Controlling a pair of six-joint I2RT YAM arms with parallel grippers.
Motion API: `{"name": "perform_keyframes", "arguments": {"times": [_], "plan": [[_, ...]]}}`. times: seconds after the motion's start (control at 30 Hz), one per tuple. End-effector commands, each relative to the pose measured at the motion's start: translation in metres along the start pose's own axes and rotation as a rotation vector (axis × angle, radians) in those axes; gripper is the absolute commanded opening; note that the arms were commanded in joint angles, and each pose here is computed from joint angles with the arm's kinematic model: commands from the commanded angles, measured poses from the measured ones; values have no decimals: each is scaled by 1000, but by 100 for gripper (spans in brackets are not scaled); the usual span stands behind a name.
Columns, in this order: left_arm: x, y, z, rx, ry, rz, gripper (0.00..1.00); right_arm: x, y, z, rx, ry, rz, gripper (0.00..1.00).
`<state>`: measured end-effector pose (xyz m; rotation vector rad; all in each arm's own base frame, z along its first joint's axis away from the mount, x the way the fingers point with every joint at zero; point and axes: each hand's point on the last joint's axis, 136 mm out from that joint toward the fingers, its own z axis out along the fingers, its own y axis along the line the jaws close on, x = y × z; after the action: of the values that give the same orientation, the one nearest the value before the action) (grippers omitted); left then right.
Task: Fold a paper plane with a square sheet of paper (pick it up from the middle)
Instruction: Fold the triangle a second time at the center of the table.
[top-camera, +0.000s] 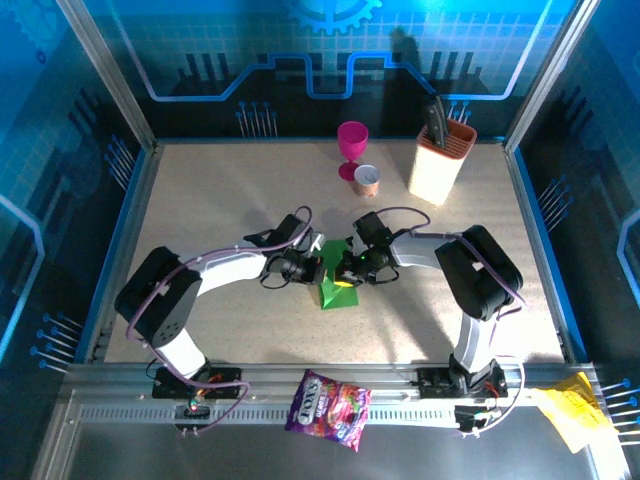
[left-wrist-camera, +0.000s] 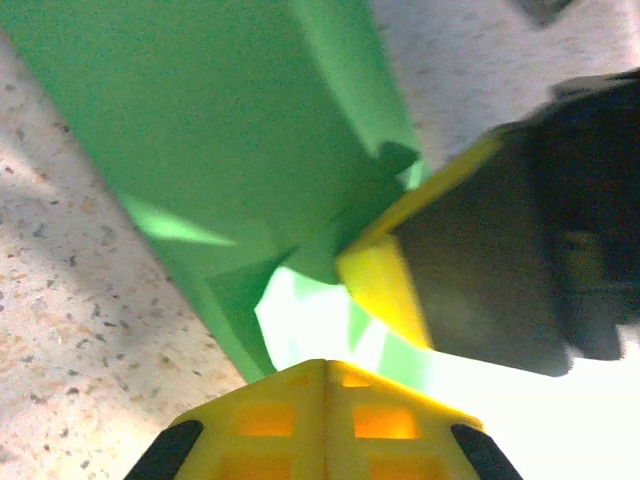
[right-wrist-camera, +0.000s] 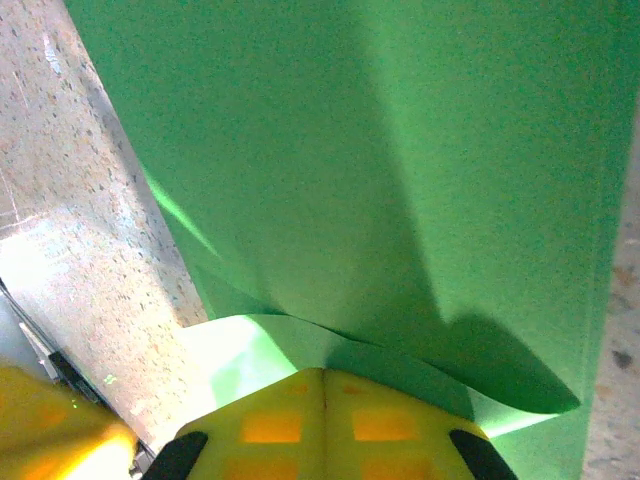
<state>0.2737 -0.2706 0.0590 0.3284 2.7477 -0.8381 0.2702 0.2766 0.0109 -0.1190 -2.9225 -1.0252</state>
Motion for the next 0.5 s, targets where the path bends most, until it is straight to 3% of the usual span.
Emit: {"name": "perform_keyframes", "arguments": {"times": [0.0, 0.2, 0.47], "plan": [[10, -30, -14, 78, 46, 79, 3, 13, -40, 10, 113, 31, 59, 0], [35, -54, -1, 111, 120, 154, 0, 14, -44, 12, 124, 37, 69, 0], [46, -47, 16, 98, 149, 157, 0, 16, -48, 14, 134, 49, 77, 0]]}}
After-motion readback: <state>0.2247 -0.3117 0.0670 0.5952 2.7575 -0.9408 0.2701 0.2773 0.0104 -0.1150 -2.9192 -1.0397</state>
